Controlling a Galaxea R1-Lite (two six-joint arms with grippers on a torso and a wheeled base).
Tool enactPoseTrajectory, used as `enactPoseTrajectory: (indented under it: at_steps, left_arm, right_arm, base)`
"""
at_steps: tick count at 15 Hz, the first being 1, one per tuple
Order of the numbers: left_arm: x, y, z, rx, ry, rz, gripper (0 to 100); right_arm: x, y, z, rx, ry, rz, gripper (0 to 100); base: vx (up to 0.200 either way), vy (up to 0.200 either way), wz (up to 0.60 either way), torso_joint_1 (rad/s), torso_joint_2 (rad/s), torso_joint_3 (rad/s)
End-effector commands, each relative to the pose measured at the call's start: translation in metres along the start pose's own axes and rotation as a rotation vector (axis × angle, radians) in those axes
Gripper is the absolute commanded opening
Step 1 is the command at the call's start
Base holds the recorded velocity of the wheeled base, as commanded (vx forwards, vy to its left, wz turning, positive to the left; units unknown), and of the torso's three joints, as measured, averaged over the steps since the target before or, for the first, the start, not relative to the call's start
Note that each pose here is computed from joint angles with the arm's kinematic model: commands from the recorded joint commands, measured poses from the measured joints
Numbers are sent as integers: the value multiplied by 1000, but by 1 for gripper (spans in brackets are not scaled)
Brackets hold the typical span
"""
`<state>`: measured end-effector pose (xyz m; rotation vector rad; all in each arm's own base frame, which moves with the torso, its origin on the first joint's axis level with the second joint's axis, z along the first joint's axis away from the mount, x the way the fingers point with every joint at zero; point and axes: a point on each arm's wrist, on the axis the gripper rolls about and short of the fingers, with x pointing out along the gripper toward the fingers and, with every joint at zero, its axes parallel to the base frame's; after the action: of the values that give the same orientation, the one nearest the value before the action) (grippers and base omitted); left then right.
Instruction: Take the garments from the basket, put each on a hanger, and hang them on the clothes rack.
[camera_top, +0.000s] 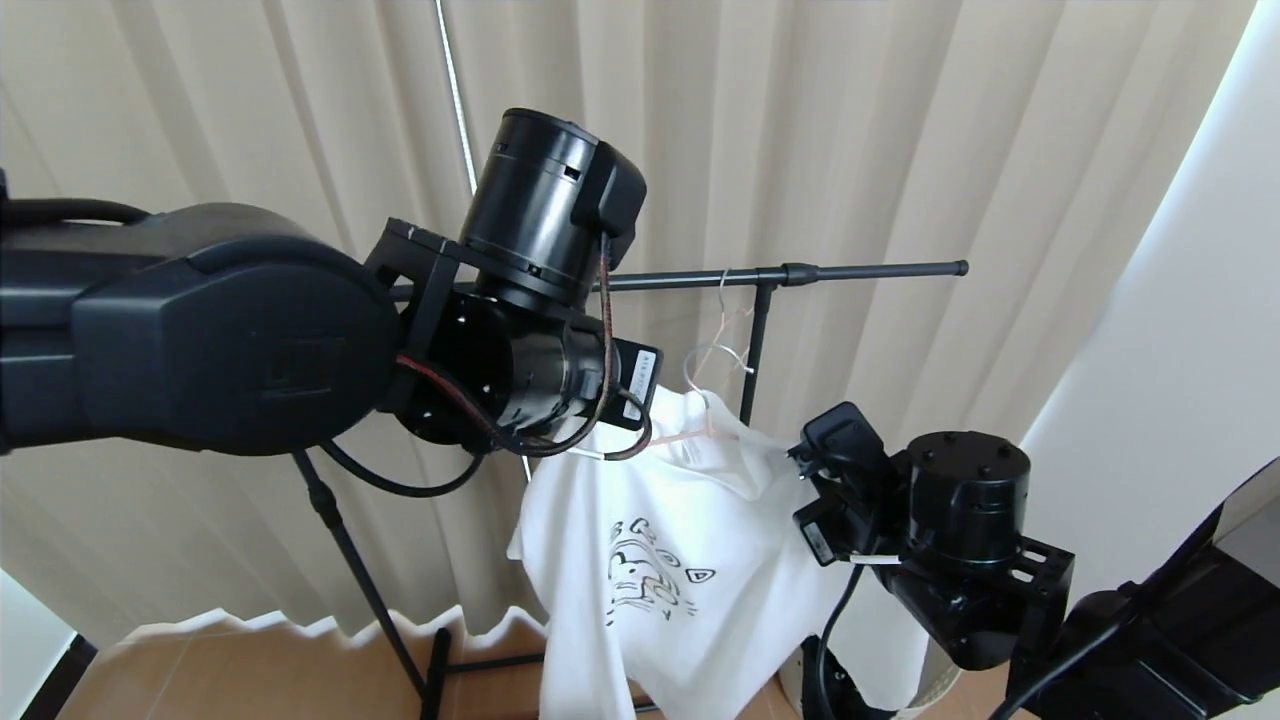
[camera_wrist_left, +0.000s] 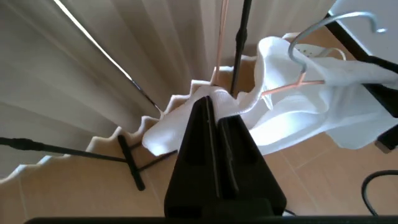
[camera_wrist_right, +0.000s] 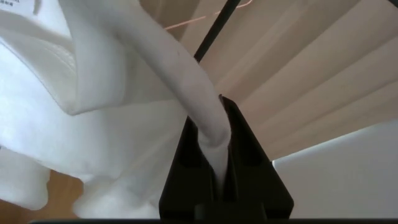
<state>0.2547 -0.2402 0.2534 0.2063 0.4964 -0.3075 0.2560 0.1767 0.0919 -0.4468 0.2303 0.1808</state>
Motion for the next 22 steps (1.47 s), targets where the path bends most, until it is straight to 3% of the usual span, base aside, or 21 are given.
enactPoseTrajectory:
  at_steps: [1,4,6,8,11,14,20,22]
  left_arm:
    - [7,-1,2,-4,5,9,0]
    - [24,10,-11,8,59,89,0]
    - [36,11,-23,39,109,118,0]
    - [39,7,-31,66,135,113,0]
    - [35,-5,-37,101,146,85,0]
    - [19,-20,-30,105,100,37,0]
    - [16,-17,-20,88,64,37,0]
    - [18,-12,-19,82,68,50,0]
  right_arm:
    - [2,4,-7,-17,23,10,0]
    - [-5,-17,11,22,-39,-41,0]
    - [-23,-33,33,64,-123,-66,0]
    - [-29,-31,40,74,-154,-60,0]
    - [-18,-24,36,70,-121,-88,0]
    - [-7,-15,25,45,-75,-80,0]
    - [-14,-5,12,26,-42,-24,0]
    - [-27,-11,13,20,-82,76,0]
  base:
    - [0,0,0,0,0,0]
    - [0,0,0,0,0,0]
    - [0,0,0,0,0,0]
    - [0,0,0,0,0,0]
    - [0,0,0,0,0,0]
    - [0,0,0,0,0,0]
    - [0,0,0,0,0,0]
    - [0,0,0,0,0,0]
